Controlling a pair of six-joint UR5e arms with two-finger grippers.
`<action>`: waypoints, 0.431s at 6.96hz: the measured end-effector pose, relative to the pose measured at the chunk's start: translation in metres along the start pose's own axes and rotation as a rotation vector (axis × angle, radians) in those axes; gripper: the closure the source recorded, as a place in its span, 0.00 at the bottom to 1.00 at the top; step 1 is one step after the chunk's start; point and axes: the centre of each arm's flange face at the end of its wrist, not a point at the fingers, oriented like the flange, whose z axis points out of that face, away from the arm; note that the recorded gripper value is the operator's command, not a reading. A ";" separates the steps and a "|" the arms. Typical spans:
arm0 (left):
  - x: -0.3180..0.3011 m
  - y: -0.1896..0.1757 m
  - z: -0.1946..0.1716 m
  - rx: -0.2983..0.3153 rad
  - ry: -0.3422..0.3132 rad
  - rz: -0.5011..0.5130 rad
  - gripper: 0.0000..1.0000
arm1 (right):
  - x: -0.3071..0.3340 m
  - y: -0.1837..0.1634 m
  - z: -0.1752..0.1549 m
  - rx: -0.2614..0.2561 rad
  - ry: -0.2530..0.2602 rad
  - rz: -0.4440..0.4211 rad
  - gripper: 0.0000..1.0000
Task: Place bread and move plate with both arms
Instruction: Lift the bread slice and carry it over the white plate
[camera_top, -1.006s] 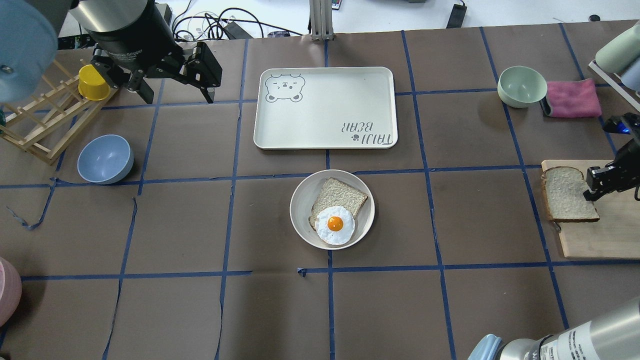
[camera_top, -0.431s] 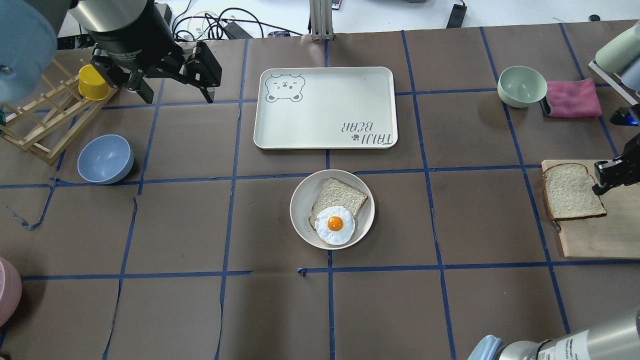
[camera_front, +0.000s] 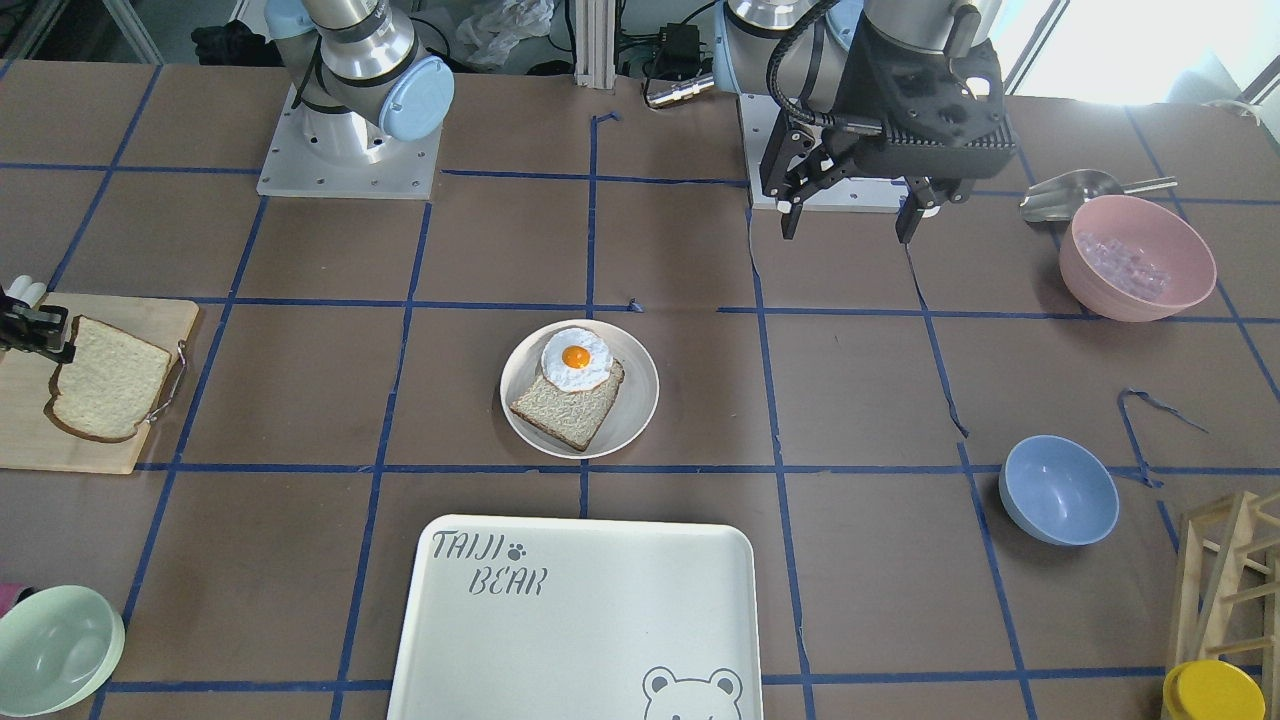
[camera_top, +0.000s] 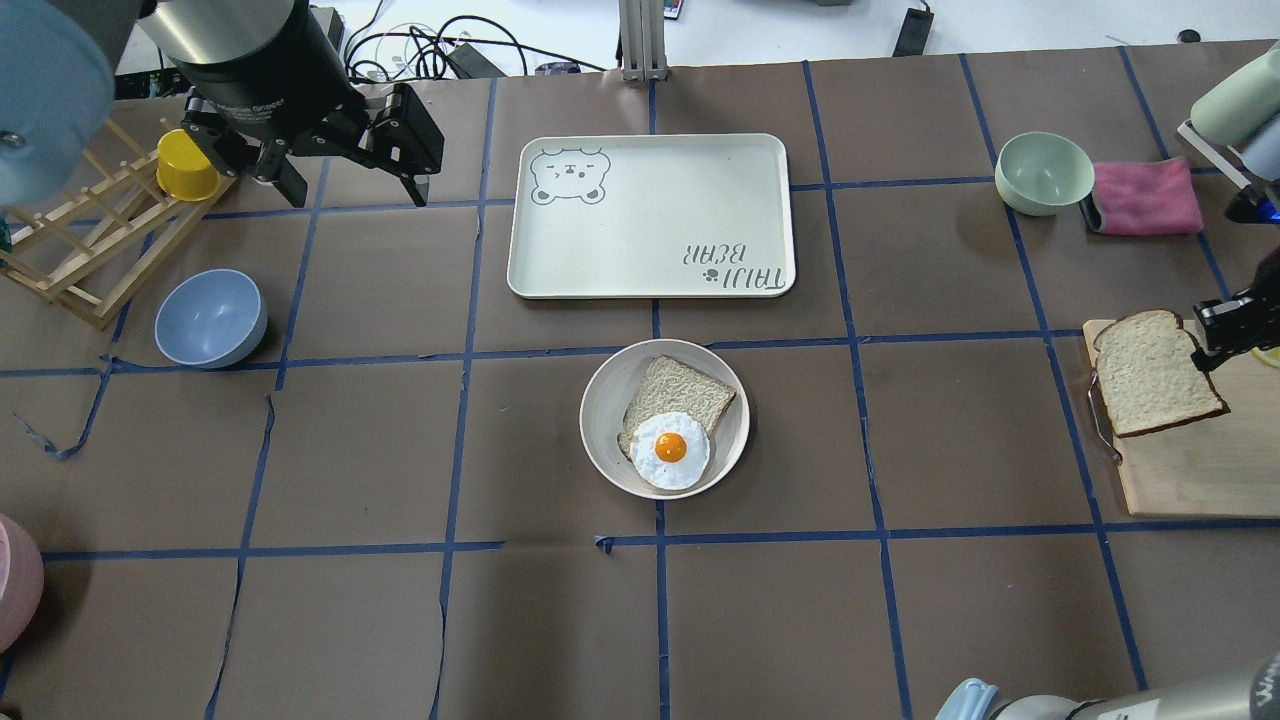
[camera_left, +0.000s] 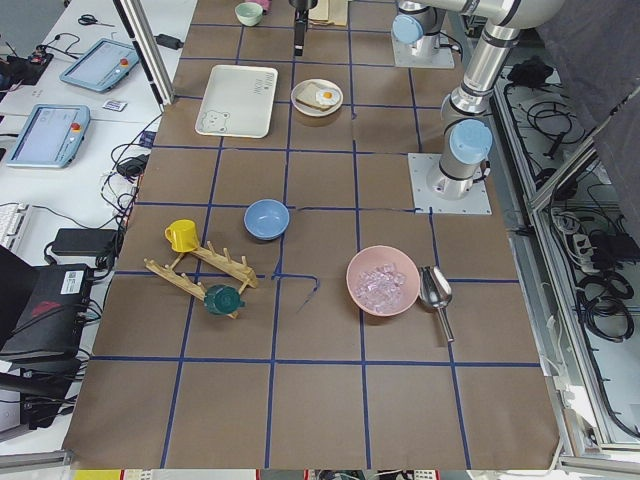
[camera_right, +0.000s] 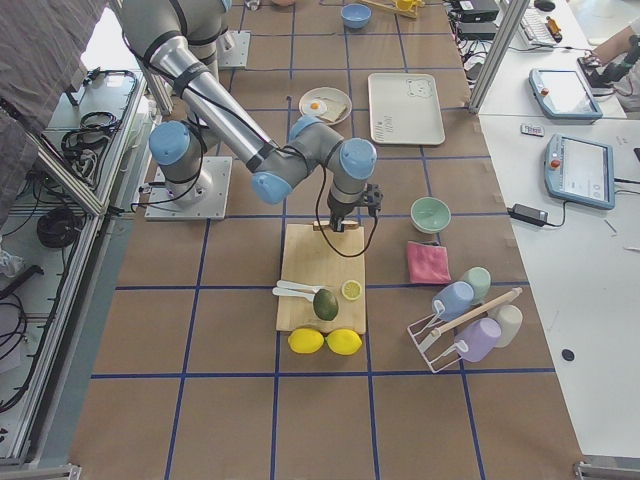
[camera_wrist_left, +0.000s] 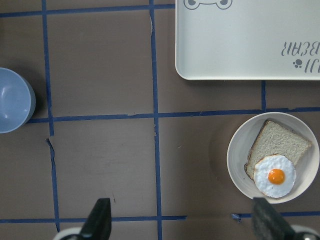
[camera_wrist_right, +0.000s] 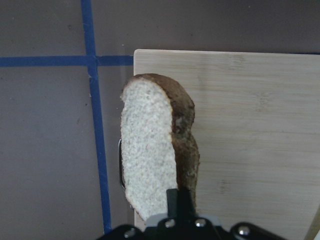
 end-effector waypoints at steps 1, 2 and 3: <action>0.000 0.000 0.000 0.000 0.000 0.000 0.00 | -0.021 -0.001 -0.017 0.008 0.008 -0.020 1.00; 0.000 0.000 0.000 0.000 0.000 0.000 0.00 | -0.039 -0.003 -0.037 0.012 0.009 -0.032 1.00; 0.000 0.000 0.000 0.000 0.000 0.000 0.00 | -0.057 -0.007 -0.060 0.011 0.002 -0.043 1.00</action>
